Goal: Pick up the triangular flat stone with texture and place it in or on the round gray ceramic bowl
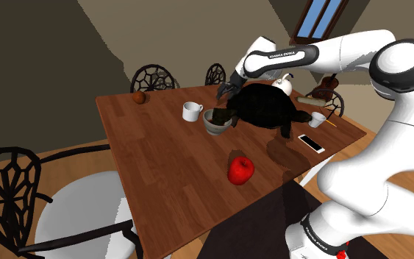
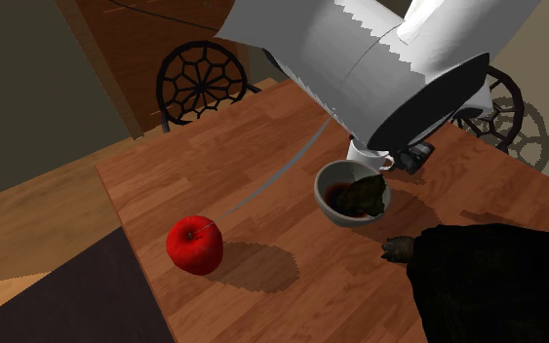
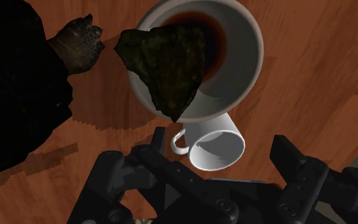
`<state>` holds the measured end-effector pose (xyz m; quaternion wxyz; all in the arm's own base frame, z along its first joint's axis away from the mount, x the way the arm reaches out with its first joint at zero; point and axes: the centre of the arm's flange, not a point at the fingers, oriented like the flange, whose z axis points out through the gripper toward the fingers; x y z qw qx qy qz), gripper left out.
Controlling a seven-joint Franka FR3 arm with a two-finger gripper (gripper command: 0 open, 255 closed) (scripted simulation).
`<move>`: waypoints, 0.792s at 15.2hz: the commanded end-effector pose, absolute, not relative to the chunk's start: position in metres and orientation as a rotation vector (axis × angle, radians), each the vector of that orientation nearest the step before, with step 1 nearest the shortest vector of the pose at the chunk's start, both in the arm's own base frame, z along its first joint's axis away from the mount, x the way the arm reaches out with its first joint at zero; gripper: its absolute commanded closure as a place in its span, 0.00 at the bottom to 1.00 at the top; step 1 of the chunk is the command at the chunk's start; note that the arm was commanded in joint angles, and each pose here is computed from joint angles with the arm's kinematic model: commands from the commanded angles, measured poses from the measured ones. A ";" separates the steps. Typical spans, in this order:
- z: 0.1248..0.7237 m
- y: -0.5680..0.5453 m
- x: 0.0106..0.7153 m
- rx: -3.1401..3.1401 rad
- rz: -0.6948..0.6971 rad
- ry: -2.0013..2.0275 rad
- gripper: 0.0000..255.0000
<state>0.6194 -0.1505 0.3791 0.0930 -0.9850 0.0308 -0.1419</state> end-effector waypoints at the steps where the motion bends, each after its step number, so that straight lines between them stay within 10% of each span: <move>1: 0.392 -0.153 0.616 -2.924 -0.421 0.091 0.00; 12: 0.426 -0.159 0.605 -2.924 -0.421 0.091 0.00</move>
